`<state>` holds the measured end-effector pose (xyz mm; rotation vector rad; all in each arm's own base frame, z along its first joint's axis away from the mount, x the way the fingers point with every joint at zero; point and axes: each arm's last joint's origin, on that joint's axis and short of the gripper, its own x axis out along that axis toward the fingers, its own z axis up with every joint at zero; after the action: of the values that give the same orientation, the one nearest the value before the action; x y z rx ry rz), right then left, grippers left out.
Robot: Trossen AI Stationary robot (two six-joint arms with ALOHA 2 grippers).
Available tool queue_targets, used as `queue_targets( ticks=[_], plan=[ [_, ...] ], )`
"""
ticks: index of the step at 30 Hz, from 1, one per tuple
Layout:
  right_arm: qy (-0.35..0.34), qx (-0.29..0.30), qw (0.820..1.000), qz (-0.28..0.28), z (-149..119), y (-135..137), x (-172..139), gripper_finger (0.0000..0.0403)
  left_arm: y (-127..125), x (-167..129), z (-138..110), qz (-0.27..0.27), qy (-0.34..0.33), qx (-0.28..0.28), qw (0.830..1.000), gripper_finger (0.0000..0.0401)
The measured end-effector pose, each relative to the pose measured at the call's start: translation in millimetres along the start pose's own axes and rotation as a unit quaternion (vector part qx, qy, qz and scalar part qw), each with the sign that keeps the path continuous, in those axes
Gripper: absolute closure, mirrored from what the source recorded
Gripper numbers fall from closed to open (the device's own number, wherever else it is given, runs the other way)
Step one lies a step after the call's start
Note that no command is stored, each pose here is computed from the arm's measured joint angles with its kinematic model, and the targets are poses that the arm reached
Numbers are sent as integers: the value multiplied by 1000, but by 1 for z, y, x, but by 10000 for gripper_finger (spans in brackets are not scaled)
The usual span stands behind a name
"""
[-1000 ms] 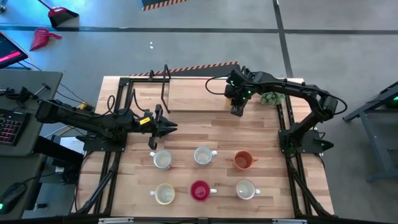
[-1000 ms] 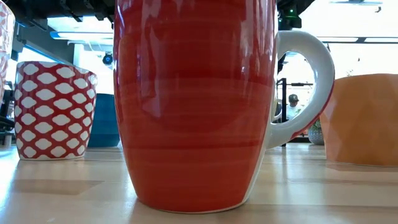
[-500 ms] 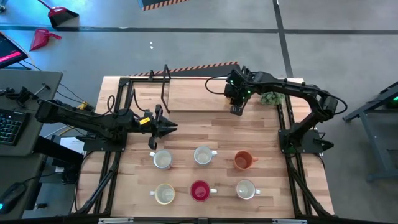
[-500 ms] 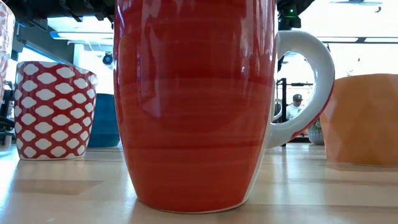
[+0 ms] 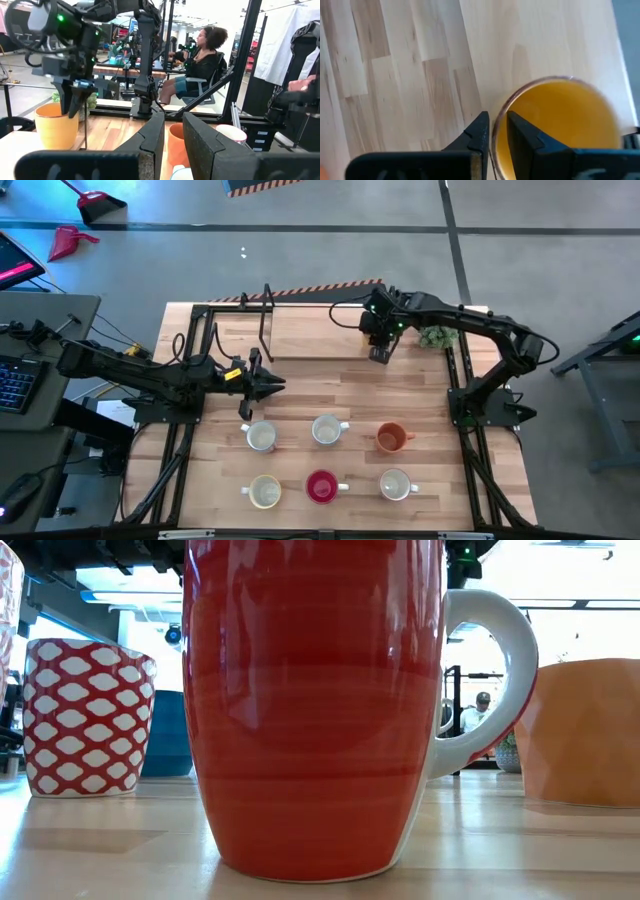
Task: Place coffee mugs
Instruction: Put the yellow mug on the shelf, then put the white blue mug on the shelf
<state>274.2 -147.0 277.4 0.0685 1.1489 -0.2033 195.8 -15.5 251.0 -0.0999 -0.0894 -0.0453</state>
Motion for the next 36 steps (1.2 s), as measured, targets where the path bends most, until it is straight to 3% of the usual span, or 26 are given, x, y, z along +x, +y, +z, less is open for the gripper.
queue_targets(
  ticks=[11, 16, 23, 28, 36],
  plan=[
    [0, 5, 1000, 7, 13, -1, -44, 359, 0, 0, 0, 0, 0, 0, 1000, 341],
    [-72, 7, 997, 15, 9, 18, -84, 359, 0, 0, 0, 0, 1, 0, 1000, 341],
    [-181, 22, 983, 33, -31, 65, -139, 359, 0, 0, 0, 0, 1, 0, 1000, 341],
    [-226, 30, 972, 58, -65, 99, -123, 359, 0, 0, 0, 6, 0, 0, 1000, 341],
    [-280, 26, 956, 88, -107, 139, -54, 359, 1, 0, 0, 10, -2, 0, 1000, 341]
  ],
)
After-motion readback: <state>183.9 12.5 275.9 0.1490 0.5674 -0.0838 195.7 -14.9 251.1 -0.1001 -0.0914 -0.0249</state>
